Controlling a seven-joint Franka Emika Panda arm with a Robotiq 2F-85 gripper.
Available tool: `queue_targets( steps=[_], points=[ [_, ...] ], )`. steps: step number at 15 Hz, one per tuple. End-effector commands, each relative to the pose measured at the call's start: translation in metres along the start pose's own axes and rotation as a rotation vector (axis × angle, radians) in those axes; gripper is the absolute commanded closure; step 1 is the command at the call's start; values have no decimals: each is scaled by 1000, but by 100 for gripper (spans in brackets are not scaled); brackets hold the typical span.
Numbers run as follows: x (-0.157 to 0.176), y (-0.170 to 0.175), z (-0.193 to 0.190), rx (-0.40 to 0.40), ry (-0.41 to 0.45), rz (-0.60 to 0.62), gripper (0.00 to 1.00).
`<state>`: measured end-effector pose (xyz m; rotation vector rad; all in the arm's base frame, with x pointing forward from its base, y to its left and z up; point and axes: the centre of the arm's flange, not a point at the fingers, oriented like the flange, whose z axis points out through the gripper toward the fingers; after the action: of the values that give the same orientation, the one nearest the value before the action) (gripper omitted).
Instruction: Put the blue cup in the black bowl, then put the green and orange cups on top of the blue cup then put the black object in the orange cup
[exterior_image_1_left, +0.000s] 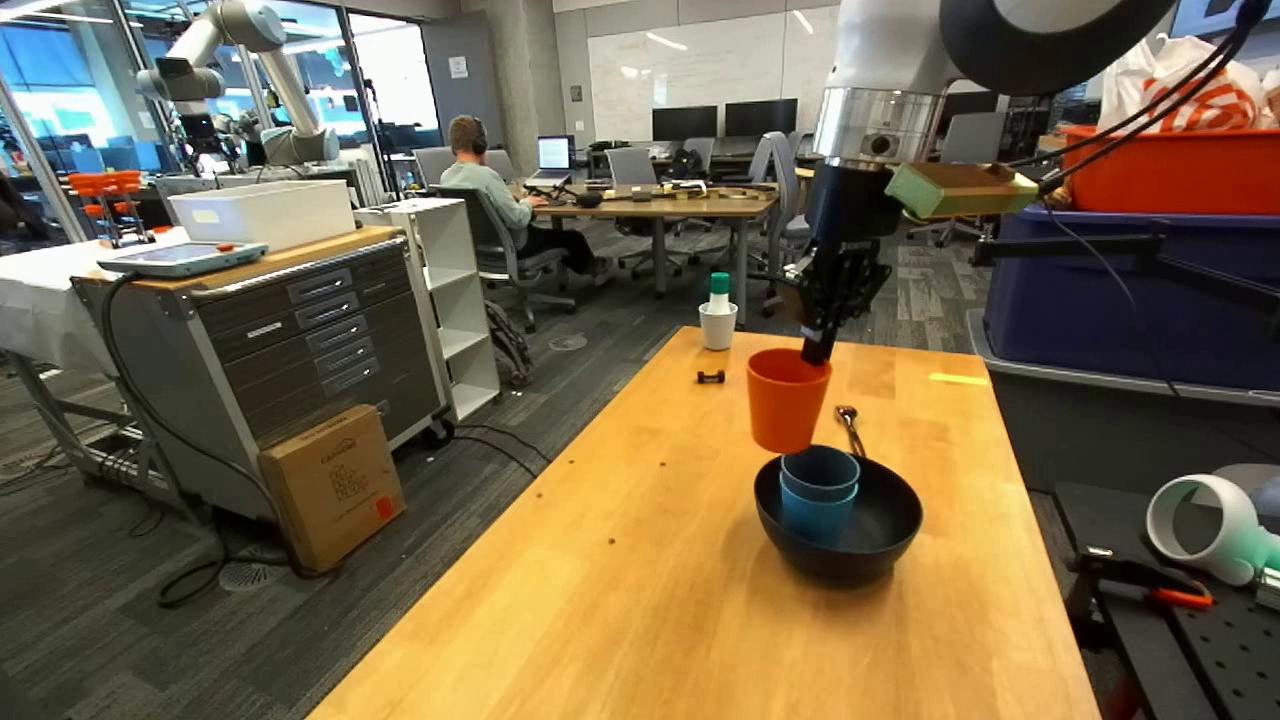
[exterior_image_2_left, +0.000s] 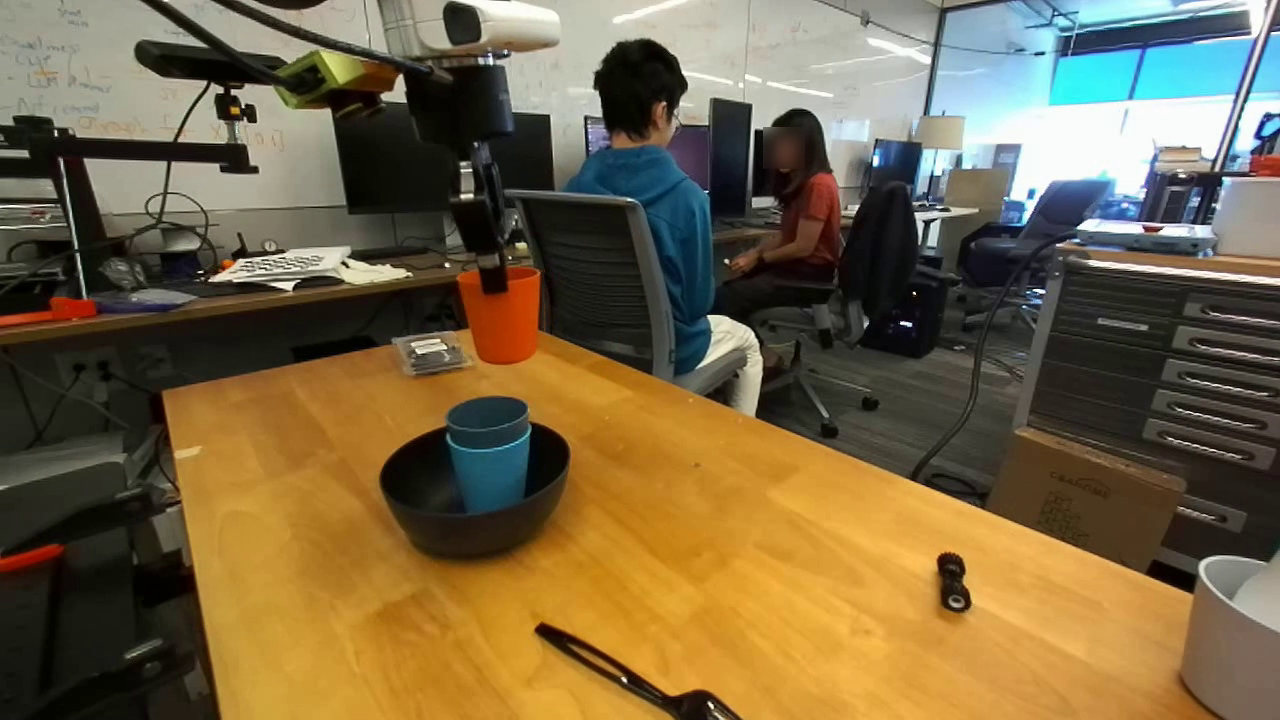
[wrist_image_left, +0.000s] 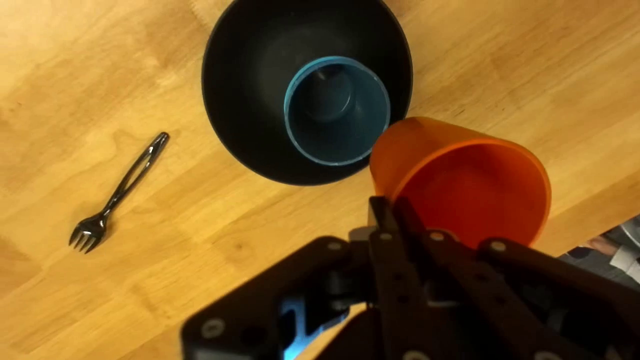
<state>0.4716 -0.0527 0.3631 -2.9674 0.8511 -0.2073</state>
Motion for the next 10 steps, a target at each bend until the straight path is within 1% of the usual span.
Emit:
queue_targets(
  steps=[1, 3, 7, 10],
  points=[
    [-11, 16, -3, -21, -1, -20, 99],
    [-8, 25, 10, -36, 10, -22, 99],
    [-9, 41, 27, -74, -30, -15, 99],
    [-10, 47, 36, -82, -46, -14, 99]
  ],
)
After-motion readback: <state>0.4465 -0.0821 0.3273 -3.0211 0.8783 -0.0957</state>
